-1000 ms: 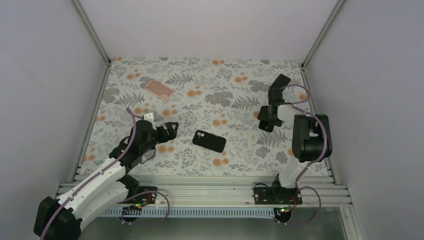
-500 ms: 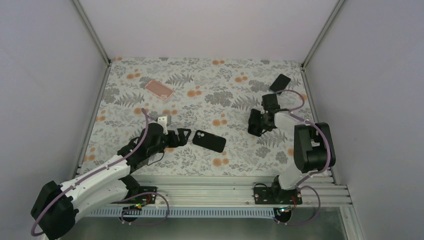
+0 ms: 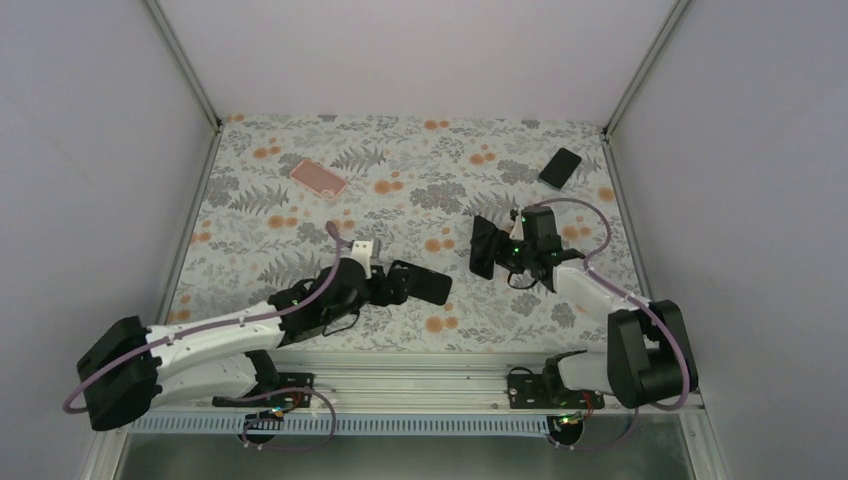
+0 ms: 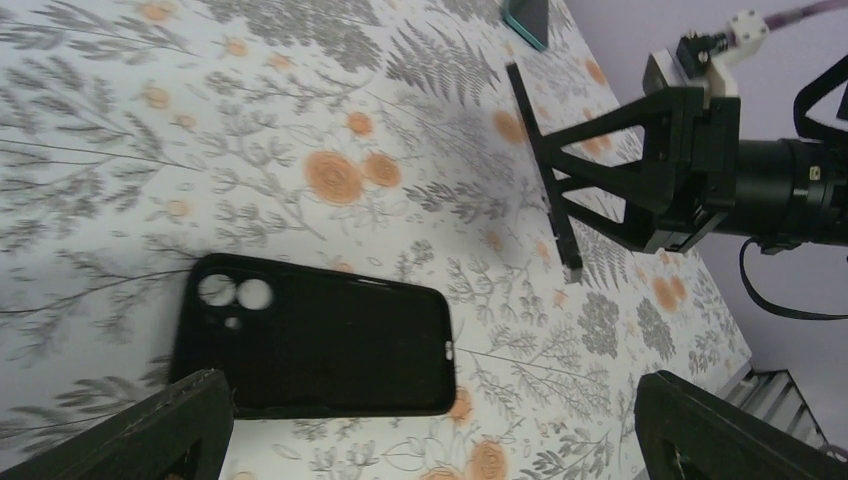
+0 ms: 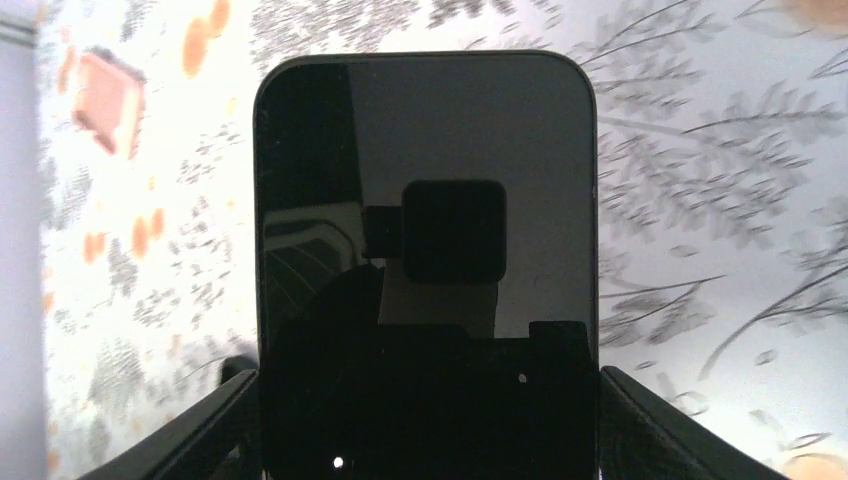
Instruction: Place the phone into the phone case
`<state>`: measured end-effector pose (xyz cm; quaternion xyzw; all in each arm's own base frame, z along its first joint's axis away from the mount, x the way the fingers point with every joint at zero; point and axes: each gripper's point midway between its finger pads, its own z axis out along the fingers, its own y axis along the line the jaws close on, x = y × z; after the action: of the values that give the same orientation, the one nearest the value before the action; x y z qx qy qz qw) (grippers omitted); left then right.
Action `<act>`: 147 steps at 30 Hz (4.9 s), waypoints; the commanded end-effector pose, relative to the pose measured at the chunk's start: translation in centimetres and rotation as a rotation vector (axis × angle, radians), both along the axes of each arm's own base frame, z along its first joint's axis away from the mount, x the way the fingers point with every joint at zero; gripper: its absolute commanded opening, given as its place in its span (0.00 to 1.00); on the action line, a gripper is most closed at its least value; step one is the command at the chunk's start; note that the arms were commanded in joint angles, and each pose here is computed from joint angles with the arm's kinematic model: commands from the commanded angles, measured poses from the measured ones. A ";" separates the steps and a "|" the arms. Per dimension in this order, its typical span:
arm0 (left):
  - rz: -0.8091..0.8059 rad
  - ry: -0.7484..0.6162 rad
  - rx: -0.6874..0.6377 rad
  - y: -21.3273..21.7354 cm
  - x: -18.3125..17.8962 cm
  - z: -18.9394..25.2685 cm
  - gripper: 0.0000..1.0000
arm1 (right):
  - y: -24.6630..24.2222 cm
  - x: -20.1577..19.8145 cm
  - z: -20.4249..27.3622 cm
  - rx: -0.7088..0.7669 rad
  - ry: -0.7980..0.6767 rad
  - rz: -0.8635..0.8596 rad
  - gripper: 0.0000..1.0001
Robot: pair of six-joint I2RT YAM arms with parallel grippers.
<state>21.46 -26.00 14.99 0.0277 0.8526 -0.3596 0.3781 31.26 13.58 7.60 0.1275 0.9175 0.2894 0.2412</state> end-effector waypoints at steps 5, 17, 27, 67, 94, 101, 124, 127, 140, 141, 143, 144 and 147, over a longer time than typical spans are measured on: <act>0.013 -0.121 -0.036 -5.9 0.7 3.1 1.00 | 4.3 -0.9 6.6 0.260 -0.154 0.049 0.58; -0.045 -0.178 0.003 -10.5 0.8 2.4 0.96 | 6.4 -2.2 9.5 0.385 -0.197 0.064 0.59; -0.051 -0.222 0.015 -11.9 1.5 2.3 0.78 | 7.5 -3.2 9.7 0.435 -0.177 0.098 0.59; -0.044 -0.239 0.087 -6.9 1.8 3.1 0.02 | 7.4 -4.2 11.9 0.324 -0.367 0.251 1.00; -0.301 -0.290 0.253 2.6 1.1 11.8 0.02 | 9.7 -6.2 22.9 0.059 -1.040 0.766 0.99; -0.456 -0.336 0.214 1.3 -0.3 13.4 0.02 | 11.7 -6.8 21.3 0.152 -1.022 0.938 0.99; -0.739 -0.336 0.060 -1.8 -2.9 13.2 0.02 | 14.1 -12.2 18.6 0.394 -1.006 1.318 0.52; -0.750 -0.337 0.050 -1.7 -3.0 13.0 0.02 | 14.1 -12.5 18.5 0.417 -0.999 1.335 0.40; -0.738 -0.317 0.048 -1.1 -2.7 12.3 0.09 | 13.9 -13.5 18.9 0.491 -0.979 1.379 0.04; -0.723 -0.312 0.052 -0.9 -2.5 12.2 0.11 | 14.0 -13.4 18.9 0.490 -0.973 1.373 0.04; -0.687 -0.303 0.060 -0.6 -1.9 12.3 0.19 | 14.1 -12.9 18.7 0.474 -0.947 1.344 0.04; -0.665 -0.297 0.066 -0.5 -1.6 12.2 0.24 | 14.2 -12.5 18.5 0.462 -0.935 1.328 0.04; -0.584 -0.264 0.090 0.1 -0.5 11.8 0.39 | 14.3 -11.6 18.1 0.441 -0.883 1.268 0.04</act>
<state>19.08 -26.61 26.02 0.3808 0.7492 -0.4270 0.3336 18.92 27.51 24.86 -0.5088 0.5498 0.5776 0.3243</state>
